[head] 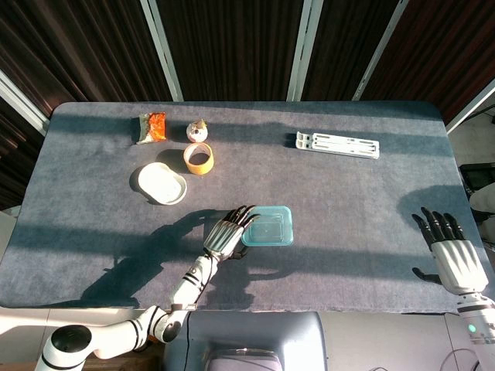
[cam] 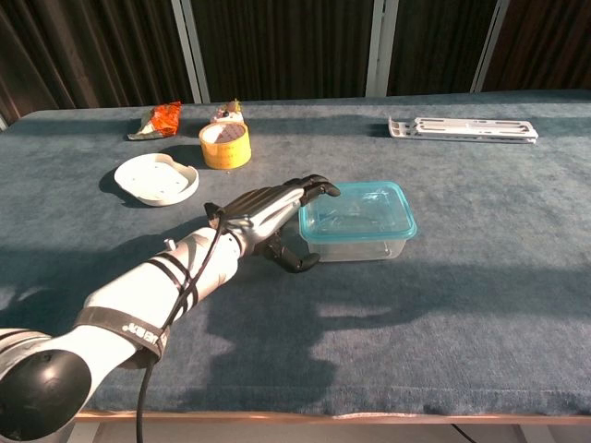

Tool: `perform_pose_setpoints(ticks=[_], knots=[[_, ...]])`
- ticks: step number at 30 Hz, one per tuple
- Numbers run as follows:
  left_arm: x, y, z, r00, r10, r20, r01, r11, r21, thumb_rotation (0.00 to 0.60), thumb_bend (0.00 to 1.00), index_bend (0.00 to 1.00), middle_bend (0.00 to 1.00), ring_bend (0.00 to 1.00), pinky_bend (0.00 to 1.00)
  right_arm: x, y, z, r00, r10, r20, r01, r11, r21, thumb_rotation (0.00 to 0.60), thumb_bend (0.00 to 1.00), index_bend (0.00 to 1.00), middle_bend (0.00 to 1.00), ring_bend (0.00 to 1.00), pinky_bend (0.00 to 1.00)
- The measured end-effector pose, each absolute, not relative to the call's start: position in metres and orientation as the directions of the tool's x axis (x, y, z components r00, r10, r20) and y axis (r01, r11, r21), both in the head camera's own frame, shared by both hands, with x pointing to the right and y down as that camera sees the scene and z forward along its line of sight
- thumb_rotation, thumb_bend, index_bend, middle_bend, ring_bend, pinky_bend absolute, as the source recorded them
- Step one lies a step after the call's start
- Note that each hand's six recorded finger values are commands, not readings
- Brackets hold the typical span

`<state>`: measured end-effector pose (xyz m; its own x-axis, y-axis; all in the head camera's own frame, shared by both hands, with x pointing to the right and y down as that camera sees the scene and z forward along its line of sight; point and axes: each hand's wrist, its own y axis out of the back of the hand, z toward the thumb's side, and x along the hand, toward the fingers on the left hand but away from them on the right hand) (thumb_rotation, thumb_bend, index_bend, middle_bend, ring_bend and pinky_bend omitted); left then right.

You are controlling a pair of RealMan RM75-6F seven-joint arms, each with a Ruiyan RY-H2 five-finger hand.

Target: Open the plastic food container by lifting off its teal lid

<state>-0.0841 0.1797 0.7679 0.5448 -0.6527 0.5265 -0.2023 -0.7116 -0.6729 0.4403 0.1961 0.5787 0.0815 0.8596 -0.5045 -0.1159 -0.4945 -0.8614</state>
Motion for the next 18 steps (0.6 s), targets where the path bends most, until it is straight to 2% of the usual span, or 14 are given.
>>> perform_pose_setpoints(ticks=[9,13,18], knots=[[-0.097,0.195,0.742,0.610,-0.624,0.488,-0.182,-0.710,-0.681,0.600,0.33,0.13,0.24,0.20,0.13,0.390,0.183,0.602,0.254,0.816,-0.519,-0.153,-0.496,-0.855,0.600,0.08,0.01,0.00,0.00,0.00],[-0.106,0.200,0.735,0.614,-0.622,0.487,-0.183,-0.711,-0.679,0.600,0.33,0.13,0.24,0.21,0.13,0.359,0.179,0.618,0.358,0.782,-0.511,-0.158,-0.488,-0.858,0.600,0.11,0.12,0.00,0.00,0.00],[-0.110,0.207,0.733,0.617,-0.618,0.487,-0.190,-0.718,-0.670,0.600,0.33,0.13,0.24,0.21,0.13,0.318,0.181,0.640,0.497,0.714,-0.493,-0.148,-0.491,-0.859,0.600,0.18,0.26,0.00,0.00,0.00]])
